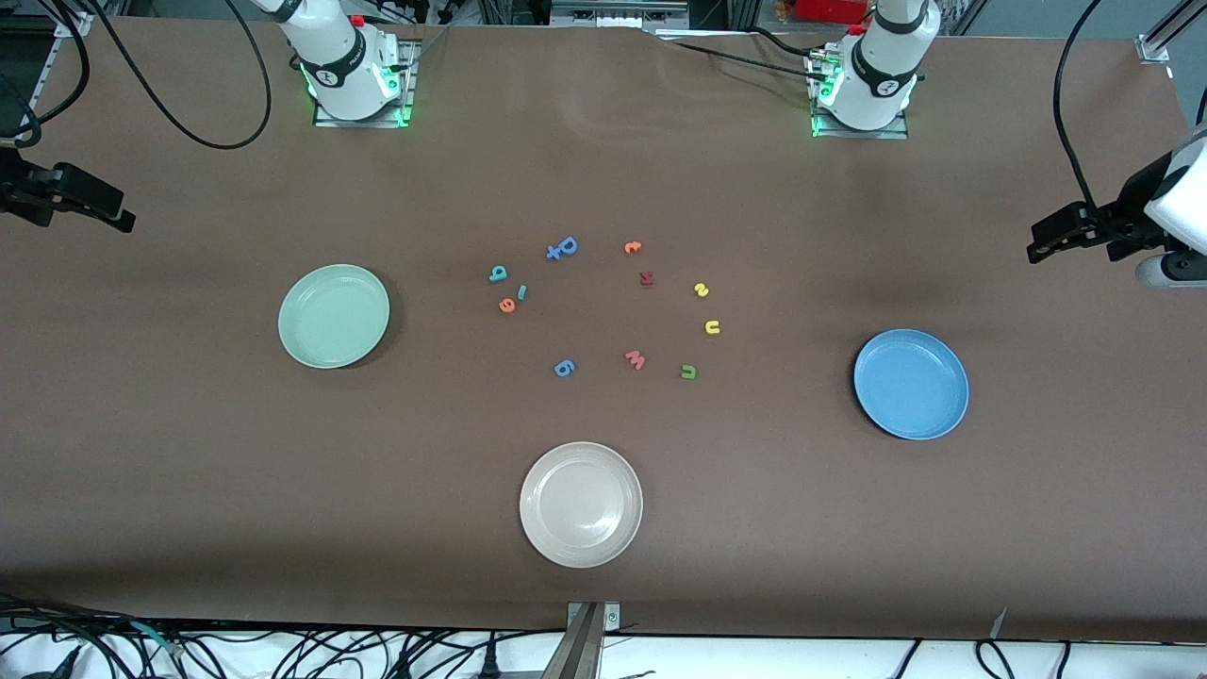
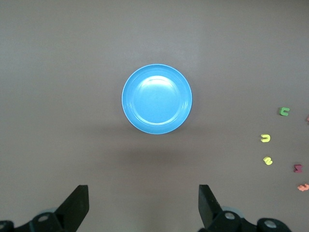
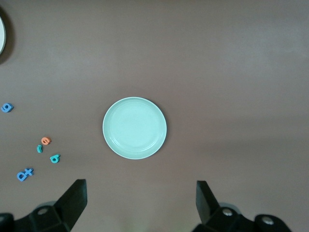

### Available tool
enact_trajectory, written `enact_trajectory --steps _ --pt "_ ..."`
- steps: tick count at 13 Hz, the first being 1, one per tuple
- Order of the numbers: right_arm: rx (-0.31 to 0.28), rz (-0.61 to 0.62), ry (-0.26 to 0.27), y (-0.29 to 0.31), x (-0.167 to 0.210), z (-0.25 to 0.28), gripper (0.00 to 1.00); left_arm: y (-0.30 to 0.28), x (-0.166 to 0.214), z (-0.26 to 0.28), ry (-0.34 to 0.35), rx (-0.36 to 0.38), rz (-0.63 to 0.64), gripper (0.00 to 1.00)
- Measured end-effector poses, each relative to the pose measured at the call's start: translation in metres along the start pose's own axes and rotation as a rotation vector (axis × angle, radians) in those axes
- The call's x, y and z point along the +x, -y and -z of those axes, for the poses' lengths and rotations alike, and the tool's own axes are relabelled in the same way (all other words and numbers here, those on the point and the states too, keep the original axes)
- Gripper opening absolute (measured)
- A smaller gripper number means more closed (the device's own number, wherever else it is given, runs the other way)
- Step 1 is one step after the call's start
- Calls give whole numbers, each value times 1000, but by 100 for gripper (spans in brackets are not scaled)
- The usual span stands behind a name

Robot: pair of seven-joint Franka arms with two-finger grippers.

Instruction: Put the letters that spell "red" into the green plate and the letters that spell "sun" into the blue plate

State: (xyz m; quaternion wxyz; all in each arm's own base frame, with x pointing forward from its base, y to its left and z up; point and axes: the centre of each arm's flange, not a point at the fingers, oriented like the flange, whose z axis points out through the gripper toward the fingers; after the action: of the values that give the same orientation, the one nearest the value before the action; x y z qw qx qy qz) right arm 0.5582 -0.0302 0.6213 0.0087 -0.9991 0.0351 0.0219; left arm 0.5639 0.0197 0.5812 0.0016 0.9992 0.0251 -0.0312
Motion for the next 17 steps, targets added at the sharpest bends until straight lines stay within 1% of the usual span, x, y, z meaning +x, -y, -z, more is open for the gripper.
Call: enact_trajectory --steps 3,6,8,17 --pt "0 7 6 1 -1 -1 100 0 0 0 0 0 0 100" --pt "-2 9 38 1 2 -12 100 -1 0 0 0 0 -1 100" --pt "-8 13 48 1 7 -20 100 -1 0 0 0 0 -1 100" --pt "-12 34 48 11 7 -20 100 -1 1 -2 4 0 -1 100"
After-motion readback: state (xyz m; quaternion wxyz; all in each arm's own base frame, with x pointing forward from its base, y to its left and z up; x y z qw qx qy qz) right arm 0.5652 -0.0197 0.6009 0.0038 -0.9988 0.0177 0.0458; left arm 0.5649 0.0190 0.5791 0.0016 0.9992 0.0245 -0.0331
